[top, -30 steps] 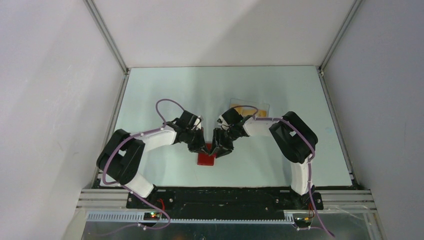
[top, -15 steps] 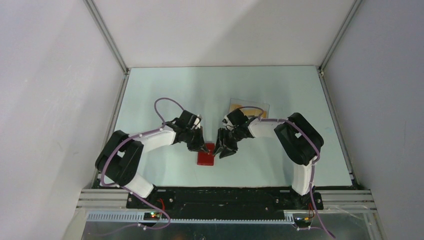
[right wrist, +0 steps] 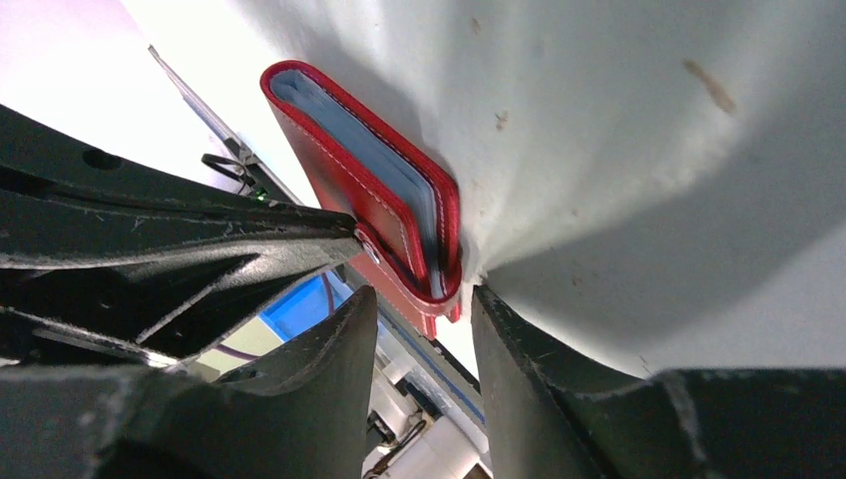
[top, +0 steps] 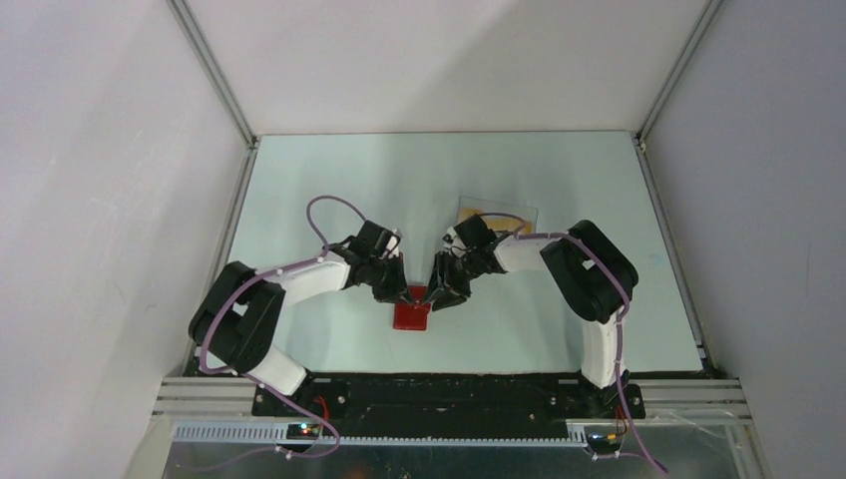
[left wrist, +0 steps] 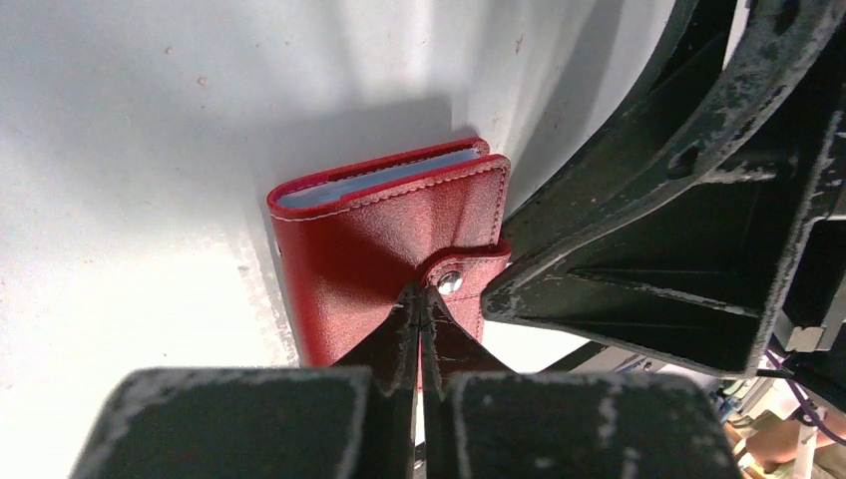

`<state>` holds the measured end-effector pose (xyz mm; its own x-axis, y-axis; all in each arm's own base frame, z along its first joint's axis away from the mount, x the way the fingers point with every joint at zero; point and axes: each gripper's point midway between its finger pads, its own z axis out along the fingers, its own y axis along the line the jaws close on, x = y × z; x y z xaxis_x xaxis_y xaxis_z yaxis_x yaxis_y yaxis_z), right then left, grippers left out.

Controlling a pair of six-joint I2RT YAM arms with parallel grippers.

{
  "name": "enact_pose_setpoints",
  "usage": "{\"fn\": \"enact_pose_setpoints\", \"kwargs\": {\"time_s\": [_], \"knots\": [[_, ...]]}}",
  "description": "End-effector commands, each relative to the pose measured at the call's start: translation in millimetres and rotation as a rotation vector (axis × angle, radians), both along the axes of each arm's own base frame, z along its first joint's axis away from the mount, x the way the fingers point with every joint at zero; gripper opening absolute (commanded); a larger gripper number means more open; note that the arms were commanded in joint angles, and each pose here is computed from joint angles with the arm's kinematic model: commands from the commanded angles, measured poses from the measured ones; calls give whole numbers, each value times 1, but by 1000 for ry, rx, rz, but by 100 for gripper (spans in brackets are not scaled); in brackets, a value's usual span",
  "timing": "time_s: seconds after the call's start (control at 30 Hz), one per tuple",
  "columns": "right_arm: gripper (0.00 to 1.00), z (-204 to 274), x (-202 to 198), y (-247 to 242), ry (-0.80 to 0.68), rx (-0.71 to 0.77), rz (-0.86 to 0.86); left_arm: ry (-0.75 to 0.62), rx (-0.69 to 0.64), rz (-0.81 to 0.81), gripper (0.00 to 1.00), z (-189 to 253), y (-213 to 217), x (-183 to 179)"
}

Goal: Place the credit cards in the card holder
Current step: Close the card holder at the center of the board.

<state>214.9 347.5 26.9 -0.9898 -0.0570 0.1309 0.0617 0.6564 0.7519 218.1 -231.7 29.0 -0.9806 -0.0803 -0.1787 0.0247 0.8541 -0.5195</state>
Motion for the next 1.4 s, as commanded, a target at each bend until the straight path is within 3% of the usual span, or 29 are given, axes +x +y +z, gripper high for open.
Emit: {"fn": "enact_pose_setpoints", "kwargs": {"time_s": [0.0, 0.33, 0.6, 0.67, 0.7, 0.83, 0.97, 1.23, 1.37], "knots": [[43, -35, 0, 1, -14, -100, -7, -29, -8, 24, 0, 7, 2, 3], [34, -43, -3, 8, -4, -111, 8, -25, -8, 27, 0, 6, 3, 1], [32, -39, -4, 10, -6, -101, 11, -55, -21, 33, 0, 16, 4, 0], [32, -37, -5, 11, -6, -96, 15, -72, -18, 43, 7, 22, 7, 1], [32, -37, -6, 11, -4, -97, 17, -78, -3, 55, 21, 22, 11, 1], [34, -29, -6, 13, -14, -80, 25, -112, 42, 110, 45, 30, 30, 3], [37, -20, -5, 14, -31, -66, 26, -131, 171, 168, 52, 25, 64, 3], [44, -10, -4, 15, -54, -52, 31, 15, 208, 133, 45, -10, 74, -16], [47, -6, -3, 18, -60, -38, 31, 45, 166, 101, 37, -16, 64, -16]]}}
